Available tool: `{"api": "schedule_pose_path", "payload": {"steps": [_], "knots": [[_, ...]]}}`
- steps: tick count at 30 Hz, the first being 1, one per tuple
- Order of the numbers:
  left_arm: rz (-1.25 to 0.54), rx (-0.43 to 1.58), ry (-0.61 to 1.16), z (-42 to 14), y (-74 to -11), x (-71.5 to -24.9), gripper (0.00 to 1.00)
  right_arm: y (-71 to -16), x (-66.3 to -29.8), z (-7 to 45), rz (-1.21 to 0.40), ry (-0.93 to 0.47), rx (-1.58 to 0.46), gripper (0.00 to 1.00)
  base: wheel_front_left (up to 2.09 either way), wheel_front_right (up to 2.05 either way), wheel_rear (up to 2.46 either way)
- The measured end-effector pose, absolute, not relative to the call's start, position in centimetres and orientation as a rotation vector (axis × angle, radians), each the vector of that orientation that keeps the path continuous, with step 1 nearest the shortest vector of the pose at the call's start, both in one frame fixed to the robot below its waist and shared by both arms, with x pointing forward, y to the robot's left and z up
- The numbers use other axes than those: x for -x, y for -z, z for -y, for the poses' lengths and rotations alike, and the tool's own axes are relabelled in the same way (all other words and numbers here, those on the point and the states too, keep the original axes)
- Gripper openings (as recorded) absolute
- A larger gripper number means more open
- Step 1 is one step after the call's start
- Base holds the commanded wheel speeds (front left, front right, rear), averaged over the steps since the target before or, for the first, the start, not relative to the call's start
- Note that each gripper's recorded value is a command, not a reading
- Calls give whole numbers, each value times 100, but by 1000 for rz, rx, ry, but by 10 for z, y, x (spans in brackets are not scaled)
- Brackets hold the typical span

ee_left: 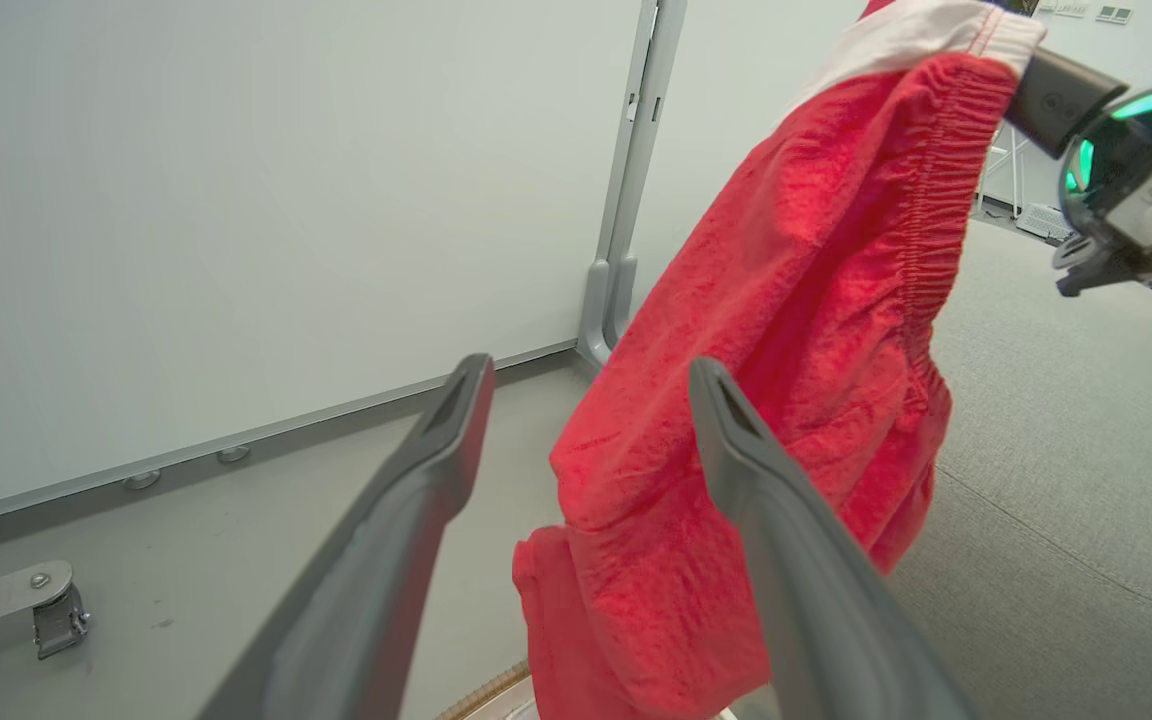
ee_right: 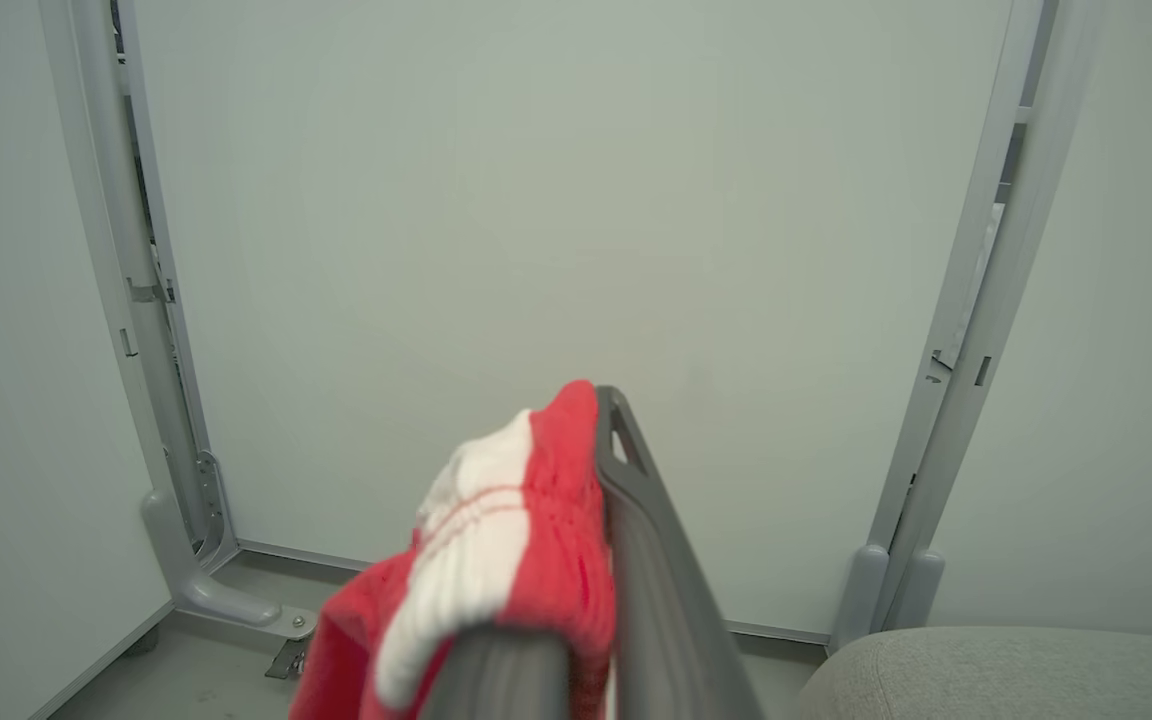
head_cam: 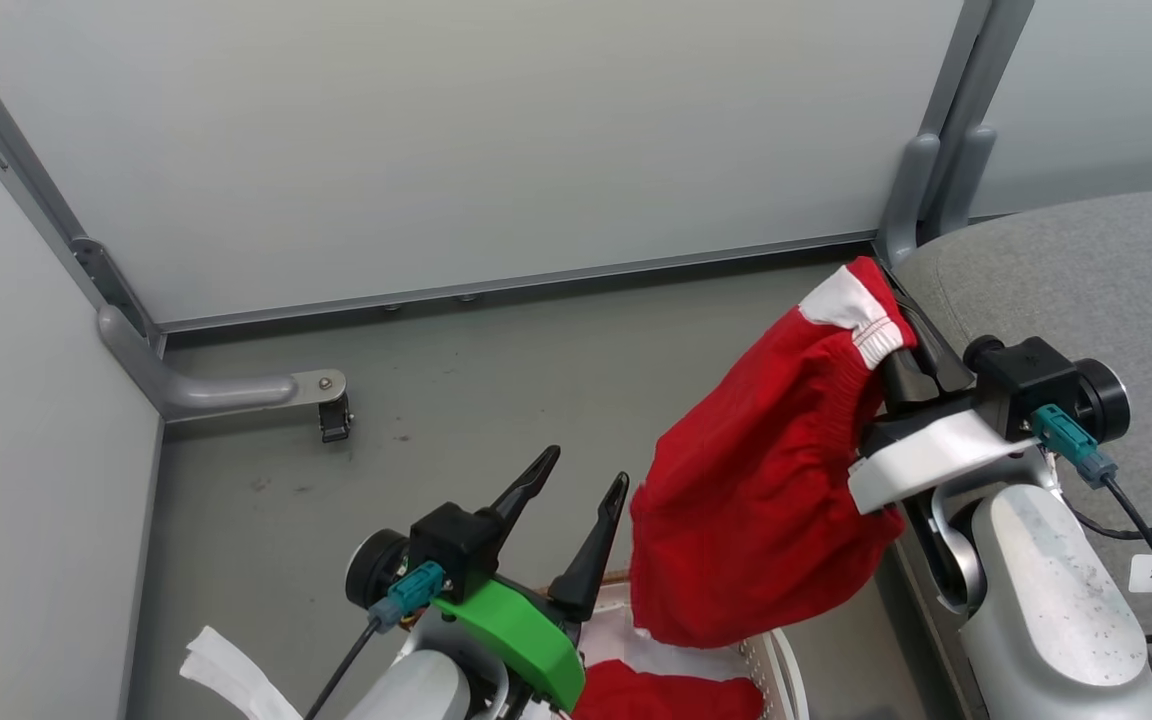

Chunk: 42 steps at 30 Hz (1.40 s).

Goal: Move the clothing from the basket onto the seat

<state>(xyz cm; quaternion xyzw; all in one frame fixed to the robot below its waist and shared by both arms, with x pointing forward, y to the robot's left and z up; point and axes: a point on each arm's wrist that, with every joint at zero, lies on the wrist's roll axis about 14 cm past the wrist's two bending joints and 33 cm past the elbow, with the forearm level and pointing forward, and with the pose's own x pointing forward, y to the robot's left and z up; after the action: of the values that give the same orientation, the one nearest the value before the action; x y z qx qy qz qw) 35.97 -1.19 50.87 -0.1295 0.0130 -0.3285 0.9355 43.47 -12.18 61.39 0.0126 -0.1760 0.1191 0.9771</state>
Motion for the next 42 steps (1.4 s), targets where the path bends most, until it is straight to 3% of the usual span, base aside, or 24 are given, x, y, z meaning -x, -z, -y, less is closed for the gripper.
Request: {"api": "schedule_pose_path", "payload": {"steps": [13,42], "knots": [[-30,258,721,32,-505,-347,100,-600,-425,149,322,-164,24,0,0,0,0],[-99,300,1177,163,-495,-319,100,-583,-356,306,245,282,132,0,0,0,0]]}}
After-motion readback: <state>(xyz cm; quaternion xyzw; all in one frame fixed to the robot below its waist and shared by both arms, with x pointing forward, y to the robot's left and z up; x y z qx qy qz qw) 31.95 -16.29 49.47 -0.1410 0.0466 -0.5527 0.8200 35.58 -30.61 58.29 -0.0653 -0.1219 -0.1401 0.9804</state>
